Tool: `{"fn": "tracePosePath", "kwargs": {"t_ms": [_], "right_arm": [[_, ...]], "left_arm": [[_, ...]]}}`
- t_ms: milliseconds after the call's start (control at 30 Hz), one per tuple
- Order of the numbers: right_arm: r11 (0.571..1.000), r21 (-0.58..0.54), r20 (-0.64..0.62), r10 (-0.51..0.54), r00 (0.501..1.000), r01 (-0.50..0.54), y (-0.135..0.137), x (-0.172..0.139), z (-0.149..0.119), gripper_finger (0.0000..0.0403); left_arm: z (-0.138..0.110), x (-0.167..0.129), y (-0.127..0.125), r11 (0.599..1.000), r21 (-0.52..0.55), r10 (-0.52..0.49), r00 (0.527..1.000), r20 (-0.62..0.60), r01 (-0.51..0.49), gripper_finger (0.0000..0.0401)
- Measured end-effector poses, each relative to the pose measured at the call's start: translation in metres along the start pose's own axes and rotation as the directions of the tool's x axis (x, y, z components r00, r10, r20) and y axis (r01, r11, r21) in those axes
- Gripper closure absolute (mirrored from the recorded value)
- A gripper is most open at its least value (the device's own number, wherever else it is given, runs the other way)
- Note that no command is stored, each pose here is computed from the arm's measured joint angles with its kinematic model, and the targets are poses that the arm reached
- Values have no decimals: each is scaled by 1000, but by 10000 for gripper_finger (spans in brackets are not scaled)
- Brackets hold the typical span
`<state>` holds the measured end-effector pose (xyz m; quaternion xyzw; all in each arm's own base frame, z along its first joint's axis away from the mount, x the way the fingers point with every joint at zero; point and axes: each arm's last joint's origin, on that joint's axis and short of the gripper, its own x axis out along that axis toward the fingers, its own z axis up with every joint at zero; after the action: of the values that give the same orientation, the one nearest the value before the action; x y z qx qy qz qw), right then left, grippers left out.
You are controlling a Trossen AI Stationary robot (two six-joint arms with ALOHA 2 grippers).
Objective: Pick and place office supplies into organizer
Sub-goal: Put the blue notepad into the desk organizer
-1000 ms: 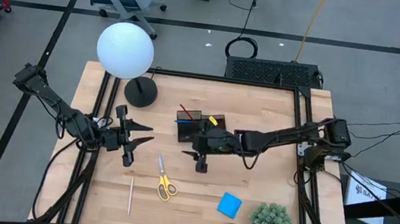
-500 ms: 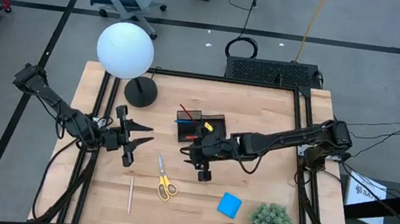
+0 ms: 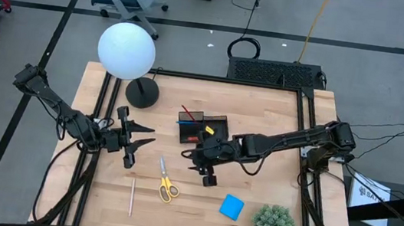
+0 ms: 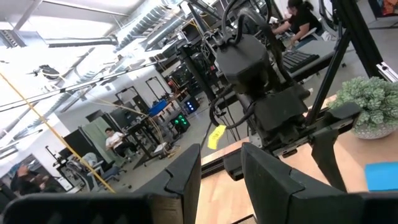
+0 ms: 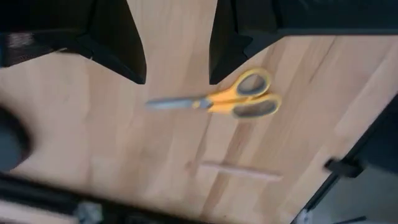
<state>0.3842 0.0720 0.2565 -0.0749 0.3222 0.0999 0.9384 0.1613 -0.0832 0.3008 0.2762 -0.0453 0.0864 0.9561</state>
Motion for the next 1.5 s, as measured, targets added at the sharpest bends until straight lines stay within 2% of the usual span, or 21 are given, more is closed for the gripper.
{"fn": "tracePosePath", "kwargs": {"t_ms": [167, 433, 767, 933, 1100, 1267, 1367, 1500], "right_arm": [[998, 6, -122, 61, 991, -61, 11, -1, -11, 238], [986, 158, -318, 107, 942, -58, 30, -7, -29, 239], [934, 297, -400, 310, 862, -199, 59, -14, -37, 242], [924, 354, -508, 320, 799, -145, 70, -21, -47, 243], [900, 435, -618, 313, 721, -18, 78, -30, -58, 243], [866, 497, -634, 320, 704, 54, 85, -27, -71, 243], [826, 562, -623, 380, 684, 52, 89, -20, -88, 243], [791, 611, -593, 419, 688, 44, 90, -10, -110, 243]], "left_arm": [[0, 0, 0, 1000, -9, 0, 1000, 0, 0, 277], [0, 0, 0, 1000, -9, -1, 1000, -1, 1, 277], [0, 0, 0, 1000, -10, -1, 1000, -1, 1, 277], [0, 0, 0, 1000, -10, -1, 1000, -1, 1, 277], [0, 0, 0, 1000, -12, -1, 1000, -1, 1, 277], [0, 0, 0, 1000, -13, -1, 1000, -2, 1, 277], [0, 0, 0, 1000, -12, -1, 1000, -2, 1, 277], [-1, 0, 0, 1000, -9, -4, 1000, -5, 4, 277]]}}
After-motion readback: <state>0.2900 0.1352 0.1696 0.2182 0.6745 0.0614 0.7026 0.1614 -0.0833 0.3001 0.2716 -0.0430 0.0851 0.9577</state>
